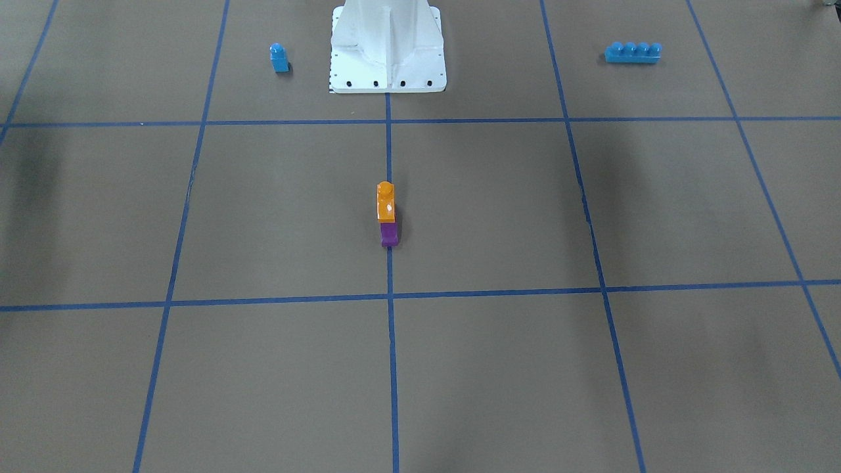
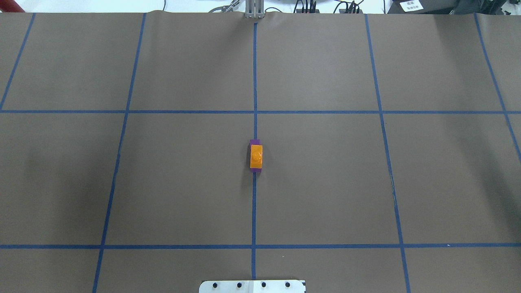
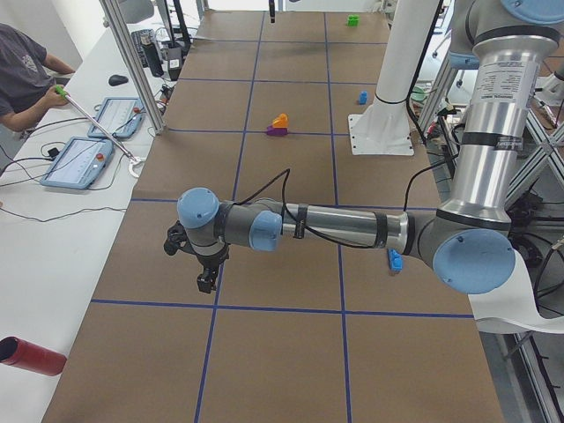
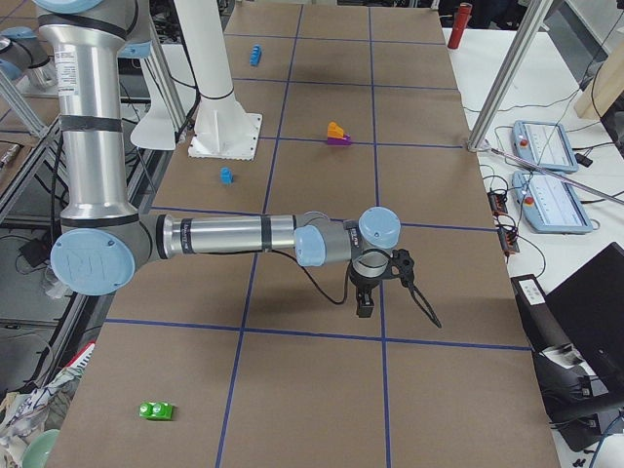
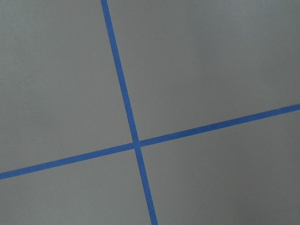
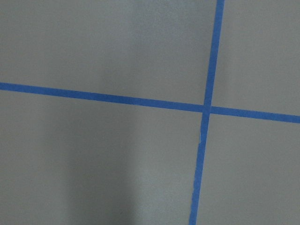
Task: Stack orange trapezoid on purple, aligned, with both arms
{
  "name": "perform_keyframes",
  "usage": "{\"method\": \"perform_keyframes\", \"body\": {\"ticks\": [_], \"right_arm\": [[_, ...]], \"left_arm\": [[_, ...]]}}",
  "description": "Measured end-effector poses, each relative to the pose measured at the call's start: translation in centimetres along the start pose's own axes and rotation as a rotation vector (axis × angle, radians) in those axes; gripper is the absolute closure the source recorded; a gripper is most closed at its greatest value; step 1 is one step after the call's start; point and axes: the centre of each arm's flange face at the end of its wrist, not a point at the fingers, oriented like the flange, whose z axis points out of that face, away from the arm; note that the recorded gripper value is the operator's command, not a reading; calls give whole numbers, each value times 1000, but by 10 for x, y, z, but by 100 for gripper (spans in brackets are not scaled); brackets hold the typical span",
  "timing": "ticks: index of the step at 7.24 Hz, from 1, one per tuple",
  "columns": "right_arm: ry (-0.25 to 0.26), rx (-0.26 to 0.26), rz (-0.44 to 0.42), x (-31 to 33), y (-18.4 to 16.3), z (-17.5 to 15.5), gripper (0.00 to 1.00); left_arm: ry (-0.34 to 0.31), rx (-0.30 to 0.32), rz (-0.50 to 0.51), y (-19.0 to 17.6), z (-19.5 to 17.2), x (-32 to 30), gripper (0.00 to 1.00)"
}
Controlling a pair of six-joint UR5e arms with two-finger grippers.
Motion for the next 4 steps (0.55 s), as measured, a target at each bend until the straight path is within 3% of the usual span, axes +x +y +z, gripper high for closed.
{"method": "perform_keyframes", "body": {"ticks": [4], "right_arm": [[0,3,-3,-1,0,-1,0]], "left_arm": [[-1,9,9,-2,-4,4,0]]}}
